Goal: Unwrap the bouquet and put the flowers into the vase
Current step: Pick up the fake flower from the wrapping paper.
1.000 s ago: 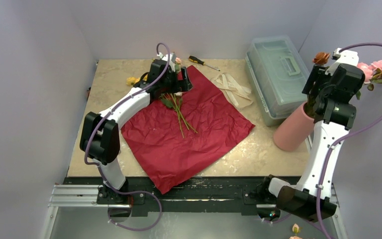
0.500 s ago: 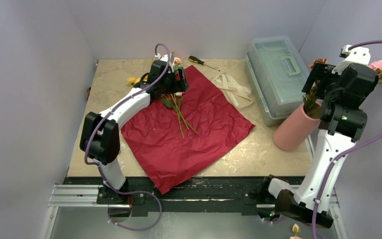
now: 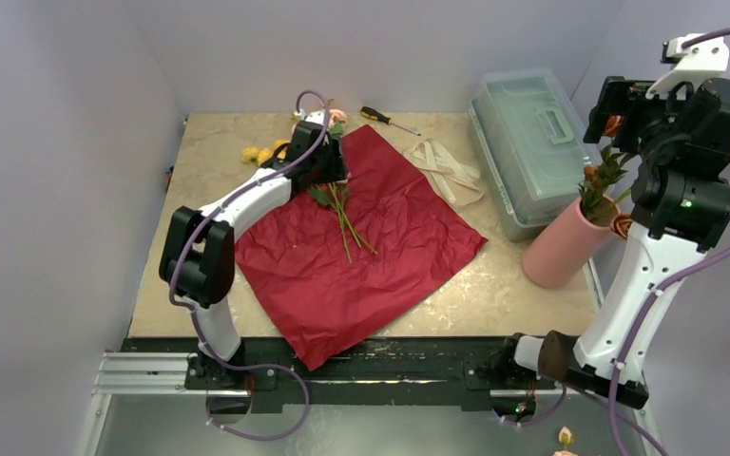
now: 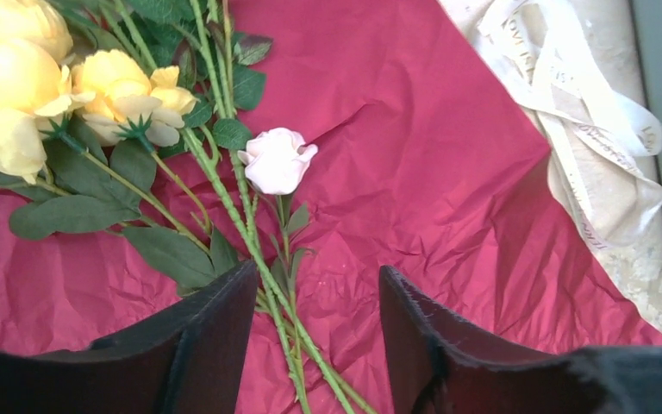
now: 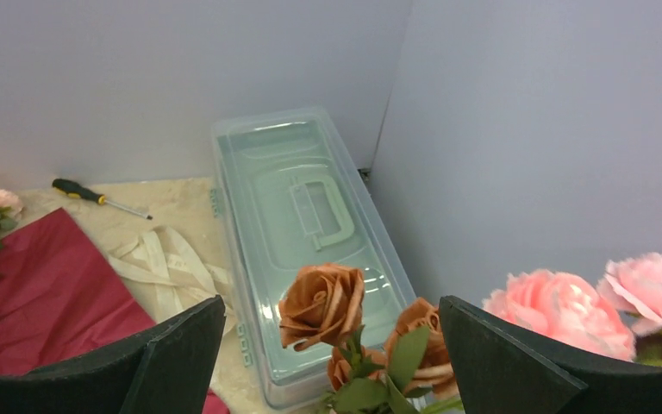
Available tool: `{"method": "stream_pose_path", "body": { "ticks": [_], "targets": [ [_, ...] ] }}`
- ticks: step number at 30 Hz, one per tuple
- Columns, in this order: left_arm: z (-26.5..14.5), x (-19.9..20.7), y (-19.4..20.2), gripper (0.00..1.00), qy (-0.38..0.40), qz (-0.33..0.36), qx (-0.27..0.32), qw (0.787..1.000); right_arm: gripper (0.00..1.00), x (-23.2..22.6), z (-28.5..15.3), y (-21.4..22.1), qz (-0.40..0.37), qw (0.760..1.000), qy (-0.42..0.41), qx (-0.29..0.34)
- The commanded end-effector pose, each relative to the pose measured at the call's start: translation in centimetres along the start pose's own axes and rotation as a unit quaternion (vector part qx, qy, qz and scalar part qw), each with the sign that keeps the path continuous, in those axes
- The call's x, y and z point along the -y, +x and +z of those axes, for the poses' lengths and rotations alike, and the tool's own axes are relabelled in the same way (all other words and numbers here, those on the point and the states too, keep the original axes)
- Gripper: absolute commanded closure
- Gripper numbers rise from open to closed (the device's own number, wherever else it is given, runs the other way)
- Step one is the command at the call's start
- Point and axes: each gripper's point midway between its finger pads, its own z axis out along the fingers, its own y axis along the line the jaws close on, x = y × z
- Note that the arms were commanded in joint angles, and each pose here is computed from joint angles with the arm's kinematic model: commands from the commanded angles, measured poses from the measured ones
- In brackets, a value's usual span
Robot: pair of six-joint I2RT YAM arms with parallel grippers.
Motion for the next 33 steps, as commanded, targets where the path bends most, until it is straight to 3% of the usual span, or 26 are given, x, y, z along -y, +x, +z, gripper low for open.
{"method": "stream_pose_path", "body": {
  "ticks": [1,4,13,23,33],
  "targets": [
    [1.6,-1.5,0.2,0.52,-0.012,-0.034,0.001,0.999,0.02,-2.2,0.5,-1.0,-0.032,0.998,-0.052,0.004],
    [2.6,-1.7,0.6,0.62,-0.003,-0.060,0.000,0.998,0.02,-4.1,1.0,-1.1,-0.059,0.996,-0.073,0.003],
    [6.0,-4.7,1.5,0.73,-0.021,-0.120,-0.008,0.992,0.02,-7.7,2.0,-1.0,-0.064,0.989,-0.136,0.000],
    [9.0,-4.7,1.3,0.78,0.018,-0.150,0.010,0.988,0.02,-8.5,2.6,-0.5,-0.060,0.987,-0.151,-0.011],
    [10.3,-7.3,3.4,0.76,-0.033,-0.170,-0.012,0.985,0.02,-8.8,2.9,-0.5,-0.059,0.985,-0.159,-0.010]
  ]
}}
